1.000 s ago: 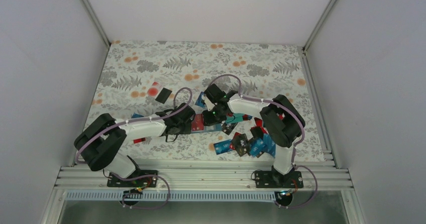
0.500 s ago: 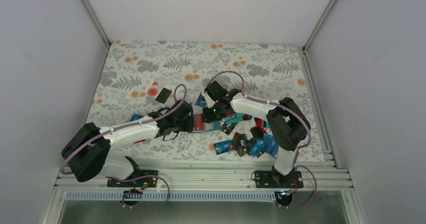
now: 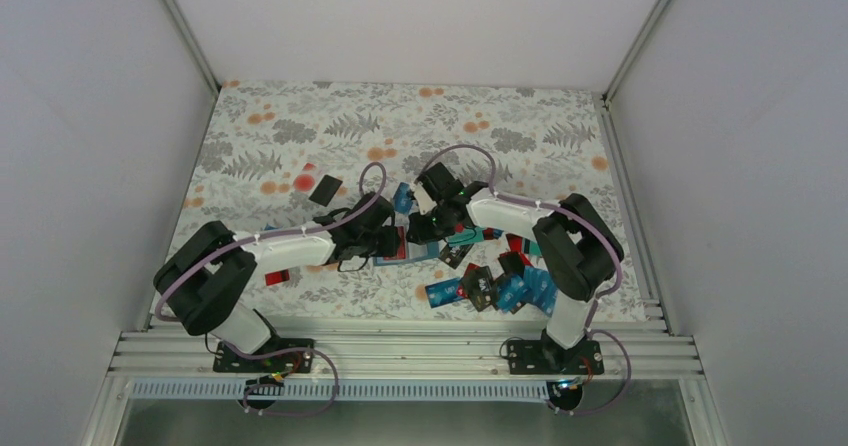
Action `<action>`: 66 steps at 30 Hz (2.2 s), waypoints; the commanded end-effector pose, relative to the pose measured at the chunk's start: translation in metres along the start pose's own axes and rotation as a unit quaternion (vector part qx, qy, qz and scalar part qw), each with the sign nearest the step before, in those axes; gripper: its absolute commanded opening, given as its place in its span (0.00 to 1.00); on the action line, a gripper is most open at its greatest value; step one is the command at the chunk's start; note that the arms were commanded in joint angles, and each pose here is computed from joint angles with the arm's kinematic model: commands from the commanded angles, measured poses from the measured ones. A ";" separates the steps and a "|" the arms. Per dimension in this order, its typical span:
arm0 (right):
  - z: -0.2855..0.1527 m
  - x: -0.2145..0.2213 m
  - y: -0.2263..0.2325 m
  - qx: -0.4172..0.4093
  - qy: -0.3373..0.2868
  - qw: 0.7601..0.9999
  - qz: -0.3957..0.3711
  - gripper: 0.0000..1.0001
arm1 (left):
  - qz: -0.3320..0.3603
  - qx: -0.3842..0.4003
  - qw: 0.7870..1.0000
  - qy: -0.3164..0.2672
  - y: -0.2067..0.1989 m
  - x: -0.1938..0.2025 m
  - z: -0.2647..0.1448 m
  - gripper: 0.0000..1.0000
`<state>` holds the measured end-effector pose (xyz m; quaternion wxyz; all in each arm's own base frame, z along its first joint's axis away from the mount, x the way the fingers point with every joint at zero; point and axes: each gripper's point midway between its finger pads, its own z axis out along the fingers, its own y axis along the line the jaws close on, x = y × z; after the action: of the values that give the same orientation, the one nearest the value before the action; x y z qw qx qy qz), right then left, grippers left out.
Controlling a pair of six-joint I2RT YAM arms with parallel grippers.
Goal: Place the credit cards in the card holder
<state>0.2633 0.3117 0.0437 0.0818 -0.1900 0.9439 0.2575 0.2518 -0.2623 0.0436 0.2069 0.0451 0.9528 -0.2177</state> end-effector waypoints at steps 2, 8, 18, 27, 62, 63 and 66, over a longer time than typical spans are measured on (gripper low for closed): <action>0.006 0.000 -0.008 -0.022 -0.006 1.000 0.007 0.14 | -0.017 -0.021 1.000 -0.007 0.007 -0.006 0.002 0.36; 0.019 0.012 -0.017 -0.031 0.011 0.999 0.016 0.11 | -0.016 -0.028 0.999 -0.004 0.010 -0.004 0.001 0.43; 0.024 0.016 -0.020 -0.037 0.019 0.999 0.016 0.10 | -0.015 -0.033 0.999 0.007 0.013 0.000 0.006 0.53; 0.026 0.017 -0.021 -0.038 0.021 0.999 0.018 0.09 | -0.022 -0.025 0.999 0.020 0.011 0.005 0.012 0.64; 0.033 0.022 -0.027 -0.031 0.030 0.999 0.019 0.05 | -0.008 -0.013 1.000 0.009 -0.018 -0.018 -0.005 0.51; 0.033 0.022 -0.027 -0.030 0.031 0.999 0.020 0.05 | -0.006 -0.008 1.000 0.007 -0.020 -0.019 -0.004 0.49; 0.032 0.021 -0.028 -0.028 0.029 0.999 0.019 0.05 | -0.004 -0.001 1.000 0.005 -0.025 -0.020 -0.003 0.45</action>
<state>0.2584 0.3100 0.0174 0.0548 -0.1841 0.9314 0.3092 0.2611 -0.2739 0.0600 0.1947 0.0319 0.9573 -0.2113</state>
